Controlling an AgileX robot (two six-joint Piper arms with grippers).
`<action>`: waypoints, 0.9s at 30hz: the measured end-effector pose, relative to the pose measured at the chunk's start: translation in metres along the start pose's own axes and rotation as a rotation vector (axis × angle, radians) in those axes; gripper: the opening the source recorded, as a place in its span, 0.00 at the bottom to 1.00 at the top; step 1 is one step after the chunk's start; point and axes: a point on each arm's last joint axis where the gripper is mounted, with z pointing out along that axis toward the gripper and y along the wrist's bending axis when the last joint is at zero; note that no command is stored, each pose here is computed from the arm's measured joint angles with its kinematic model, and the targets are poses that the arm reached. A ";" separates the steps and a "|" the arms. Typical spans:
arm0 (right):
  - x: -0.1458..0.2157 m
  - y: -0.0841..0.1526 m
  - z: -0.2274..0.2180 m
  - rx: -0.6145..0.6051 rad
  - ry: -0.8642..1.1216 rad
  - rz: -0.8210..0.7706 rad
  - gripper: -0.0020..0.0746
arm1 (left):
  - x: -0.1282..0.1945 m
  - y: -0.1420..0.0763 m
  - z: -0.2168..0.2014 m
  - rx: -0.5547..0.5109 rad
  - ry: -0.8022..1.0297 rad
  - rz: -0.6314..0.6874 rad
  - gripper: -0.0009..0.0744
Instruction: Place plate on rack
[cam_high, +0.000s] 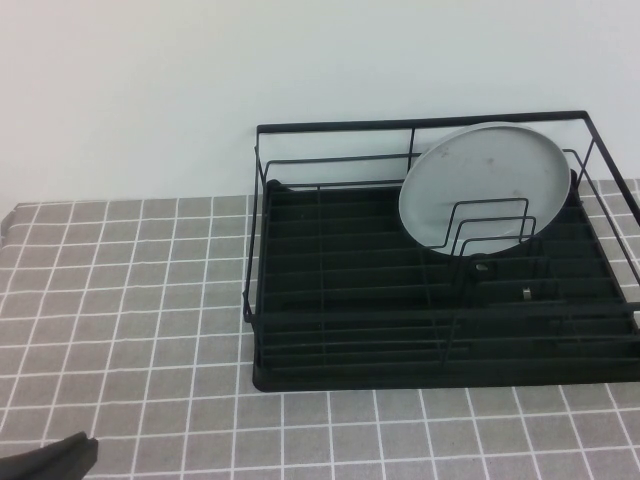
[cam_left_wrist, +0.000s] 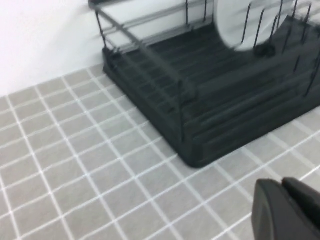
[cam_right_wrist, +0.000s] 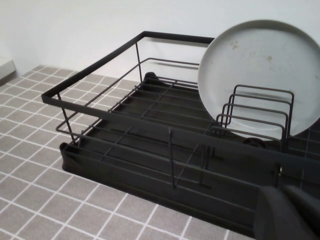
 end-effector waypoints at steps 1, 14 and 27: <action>0.000 0.000 0.000 0.000 0.000 0.000 0.03 | 0.001 0.003 0.000 -0.032 -0.026 0.009 0.01; 0.003 0.000 0.001 -0.004 0.013 0.002 0.03 | 0.038 0.021 -0.016 -0.344 -0.223 -0.241 0.01; 0.005 0.002 0.001 -0.019 0.026 0.002 0.03 | 0.092 0.019 -0.009 -0.378 -0.110 -0.373 0.01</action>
